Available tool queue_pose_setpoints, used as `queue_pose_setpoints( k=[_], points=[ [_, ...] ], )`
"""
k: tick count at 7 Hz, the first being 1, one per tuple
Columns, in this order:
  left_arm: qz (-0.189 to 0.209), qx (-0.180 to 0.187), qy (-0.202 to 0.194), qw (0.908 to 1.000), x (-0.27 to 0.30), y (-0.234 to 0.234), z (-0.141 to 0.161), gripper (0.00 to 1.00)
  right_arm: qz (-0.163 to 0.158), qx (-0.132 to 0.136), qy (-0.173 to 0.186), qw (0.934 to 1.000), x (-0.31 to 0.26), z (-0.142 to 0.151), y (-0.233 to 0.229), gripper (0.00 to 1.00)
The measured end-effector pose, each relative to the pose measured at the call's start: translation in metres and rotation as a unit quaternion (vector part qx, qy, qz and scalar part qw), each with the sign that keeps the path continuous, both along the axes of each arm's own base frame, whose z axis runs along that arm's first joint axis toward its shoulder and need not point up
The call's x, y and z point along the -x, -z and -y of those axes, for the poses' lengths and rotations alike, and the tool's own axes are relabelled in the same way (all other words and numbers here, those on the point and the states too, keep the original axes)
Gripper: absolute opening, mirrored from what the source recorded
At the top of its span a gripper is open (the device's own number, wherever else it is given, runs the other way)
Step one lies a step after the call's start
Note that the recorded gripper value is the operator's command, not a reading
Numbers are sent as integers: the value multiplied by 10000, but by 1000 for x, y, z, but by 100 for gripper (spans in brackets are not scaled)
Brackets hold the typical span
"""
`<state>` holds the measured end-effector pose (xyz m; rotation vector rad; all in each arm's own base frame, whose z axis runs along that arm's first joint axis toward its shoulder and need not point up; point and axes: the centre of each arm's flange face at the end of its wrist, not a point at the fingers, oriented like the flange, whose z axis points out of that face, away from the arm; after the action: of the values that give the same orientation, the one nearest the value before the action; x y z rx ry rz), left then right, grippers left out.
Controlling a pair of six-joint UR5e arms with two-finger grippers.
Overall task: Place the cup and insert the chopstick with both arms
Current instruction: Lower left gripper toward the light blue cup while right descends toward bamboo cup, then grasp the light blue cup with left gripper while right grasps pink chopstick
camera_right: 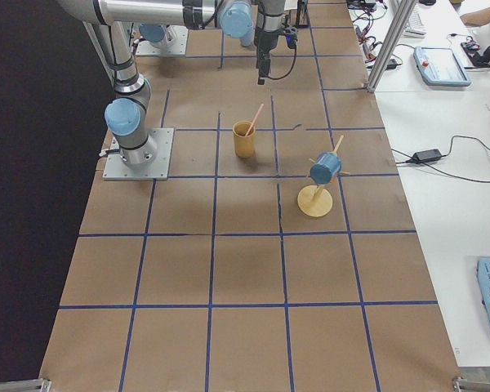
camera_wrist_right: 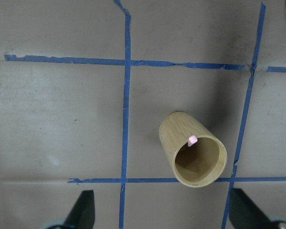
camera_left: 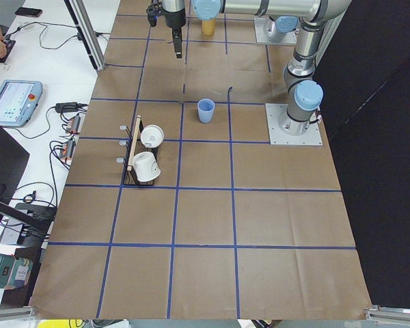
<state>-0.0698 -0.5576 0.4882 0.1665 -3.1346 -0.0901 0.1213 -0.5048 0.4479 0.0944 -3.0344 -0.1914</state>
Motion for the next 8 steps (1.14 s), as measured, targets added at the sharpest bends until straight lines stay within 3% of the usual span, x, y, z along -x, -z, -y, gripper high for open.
queue_pose_setpoints(
  k=[2,5,8],
  points=[
    [-87,-326,-161,9993,-51,52,-4,100,-85,-379,-386,9985,3,28,6,100],
    [-226,-675,50,9975,-82,140,-22,100,201,-873,-1419,9858,-2,37,28,100],
    [-60,-854,138,9962,-89,198,-55,100,274,-1188,-1587,9798,5,44,59,100]
  ],
)
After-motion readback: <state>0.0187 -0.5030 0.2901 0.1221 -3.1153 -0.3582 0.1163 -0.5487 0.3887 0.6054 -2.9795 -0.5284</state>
